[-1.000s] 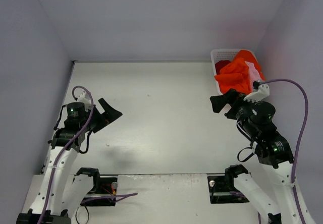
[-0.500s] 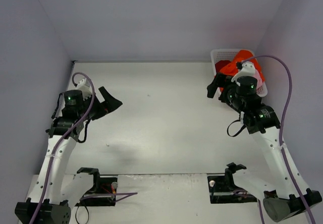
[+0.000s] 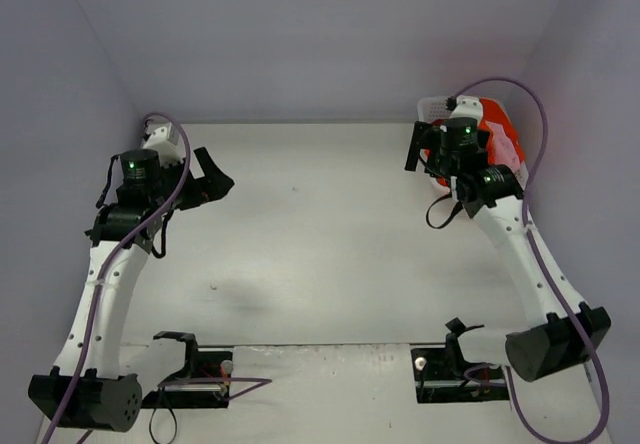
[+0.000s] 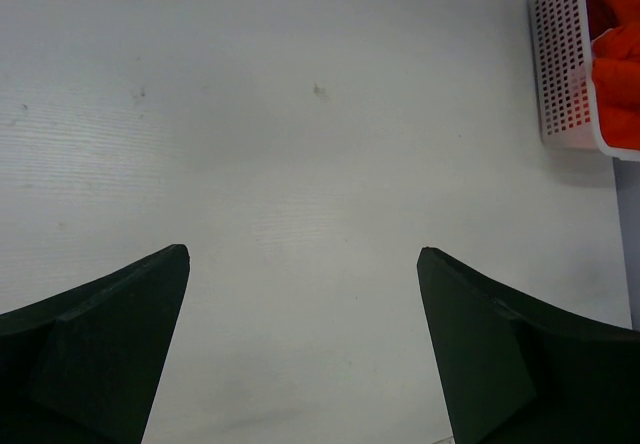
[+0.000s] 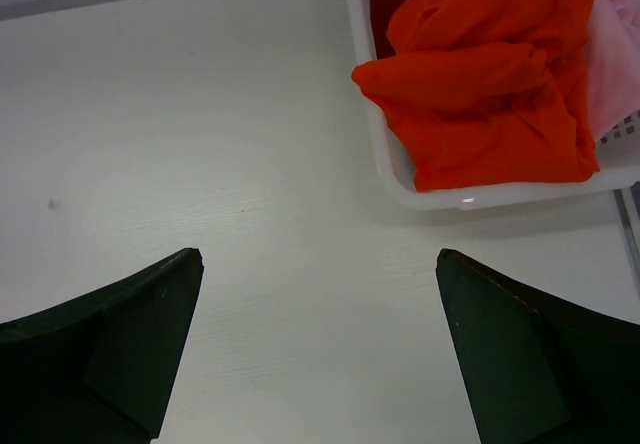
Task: Fold and stack the t-shirts
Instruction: Grab the tshirt from the pile
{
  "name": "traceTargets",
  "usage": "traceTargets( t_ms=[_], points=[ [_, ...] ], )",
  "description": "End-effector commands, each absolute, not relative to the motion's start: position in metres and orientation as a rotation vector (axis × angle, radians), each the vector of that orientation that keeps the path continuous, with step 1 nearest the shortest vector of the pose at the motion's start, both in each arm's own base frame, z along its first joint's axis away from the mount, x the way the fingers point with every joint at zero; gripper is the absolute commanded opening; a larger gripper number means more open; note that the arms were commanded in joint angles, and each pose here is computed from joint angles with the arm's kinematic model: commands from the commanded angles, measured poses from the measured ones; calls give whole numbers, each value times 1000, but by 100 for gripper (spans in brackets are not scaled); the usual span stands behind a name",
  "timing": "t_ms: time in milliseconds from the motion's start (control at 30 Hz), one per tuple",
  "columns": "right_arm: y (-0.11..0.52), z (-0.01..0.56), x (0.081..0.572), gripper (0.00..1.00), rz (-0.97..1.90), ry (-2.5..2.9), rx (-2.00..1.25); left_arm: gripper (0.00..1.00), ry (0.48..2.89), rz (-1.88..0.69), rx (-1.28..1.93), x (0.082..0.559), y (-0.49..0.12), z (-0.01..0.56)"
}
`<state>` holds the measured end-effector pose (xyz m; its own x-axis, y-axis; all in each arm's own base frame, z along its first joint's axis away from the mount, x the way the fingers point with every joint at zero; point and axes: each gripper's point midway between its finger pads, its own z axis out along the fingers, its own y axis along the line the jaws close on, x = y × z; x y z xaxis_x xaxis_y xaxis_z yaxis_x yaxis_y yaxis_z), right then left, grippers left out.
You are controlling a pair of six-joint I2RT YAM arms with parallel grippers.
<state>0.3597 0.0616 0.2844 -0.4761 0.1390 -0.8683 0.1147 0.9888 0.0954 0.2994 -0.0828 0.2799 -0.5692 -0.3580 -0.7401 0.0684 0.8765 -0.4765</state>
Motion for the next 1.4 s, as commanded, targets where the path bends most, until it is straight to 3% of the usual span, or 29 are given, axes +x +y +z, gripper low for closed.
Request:
traceTargets(
  t_ms=[0,467,767,1367],
  points=[
    [47,299,382,100,-94,2025,183,93,2057,-475,-158,316,-70,299],
    [-18,274,410,100,-491,2038,386,92,2171,-397,-238,364,-61,256],
    [-65,263,424,97,-549,2024,546,92,2162,-395,-302,373,-59,239],
    [-86,260,485,97,-529,1938,625,88,2183,-319,-341,377,-48,219]
  ],
)
